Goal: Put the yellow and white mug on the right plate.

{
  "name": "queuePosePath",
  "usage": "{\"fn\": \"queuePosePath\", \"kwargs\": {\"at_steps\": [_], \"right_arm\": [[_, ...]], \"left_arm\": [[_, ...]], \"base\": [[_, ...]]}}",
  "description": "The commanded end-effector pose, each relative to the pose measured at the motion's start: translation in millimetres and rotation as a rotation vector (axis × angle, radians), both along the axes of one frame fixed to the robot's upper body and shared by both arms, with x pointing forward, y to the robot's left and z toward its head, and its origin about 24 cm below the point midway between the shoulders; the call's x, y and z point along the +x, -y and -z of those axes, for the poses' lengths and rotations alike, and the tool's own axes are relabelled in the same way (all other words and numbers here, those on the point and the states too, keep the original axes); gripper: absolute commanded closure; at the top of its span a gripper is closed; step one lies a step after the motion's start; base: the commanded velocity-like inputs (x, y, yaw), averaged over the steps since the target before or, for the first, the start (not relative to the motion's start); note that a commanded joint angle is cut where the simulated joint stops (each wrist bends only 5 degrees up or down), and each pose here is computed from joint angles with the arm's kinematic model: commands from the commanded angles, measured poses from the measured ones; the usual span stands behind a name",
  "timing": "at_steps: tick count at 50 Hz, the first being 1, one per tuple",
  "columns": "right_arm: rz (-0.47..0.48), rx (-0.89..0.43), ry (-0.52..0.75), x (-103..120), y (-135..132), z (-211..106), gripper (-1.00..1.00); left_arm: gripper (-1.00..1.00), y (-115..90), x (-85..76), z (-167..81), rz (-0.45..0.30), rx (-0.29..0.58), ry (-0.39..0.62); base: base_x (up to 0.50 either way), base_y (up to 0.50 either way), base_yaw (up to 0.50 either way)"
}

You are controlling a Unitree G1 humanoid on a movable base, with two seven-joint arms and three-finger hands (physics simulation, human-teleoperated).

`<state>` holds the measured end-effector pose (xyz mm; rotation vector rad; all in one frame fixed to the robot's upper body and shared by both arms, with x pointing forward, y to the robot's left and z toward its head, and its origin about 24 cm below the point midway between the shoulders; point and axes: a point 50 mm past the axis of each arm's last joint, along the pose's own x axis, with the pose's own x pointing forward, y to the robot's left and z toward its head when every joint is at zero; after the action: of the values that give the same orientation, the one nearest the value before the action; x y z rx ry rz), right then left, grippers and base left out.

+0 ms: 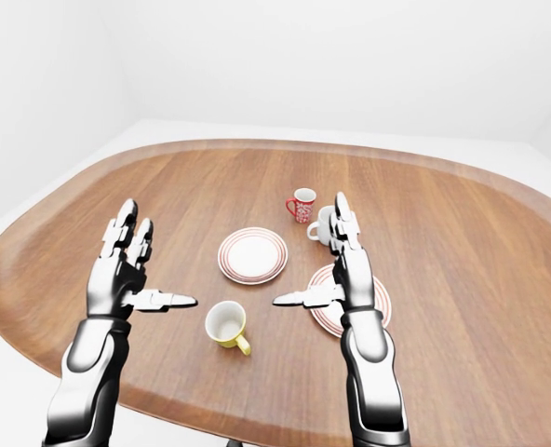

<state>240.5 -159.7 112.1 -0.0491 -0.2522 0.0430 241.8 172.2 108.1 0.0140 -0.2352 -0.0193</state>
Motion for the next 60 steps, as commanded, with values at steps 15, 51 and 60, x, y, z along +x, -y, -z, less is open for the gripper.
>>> {"fn": "queuePosePath", "kwargs": {"at_steps": [15,51,60], "right_arm": [[-0.146,-0.23,0.365,29,-11,-96,-1.0],[-0.2,-0.548,0.366,27,-31,-101,-1.0],[-0.207,-0.583,0.349,27,-35,-98,-1.0]], "left_arm": [[-1.0,-17,16.0,-45,-0.044,0.051,0.173],[-1.0,-38,34.5,-85,-0.079,0.012,0.303],[-1.0,-43,37.3,-91,-0.083,0.062,0.31]], "base": [[0.0,0.0,0.0],[0.0,0.0,0.0],[0.0,0.0,0.0]]}}
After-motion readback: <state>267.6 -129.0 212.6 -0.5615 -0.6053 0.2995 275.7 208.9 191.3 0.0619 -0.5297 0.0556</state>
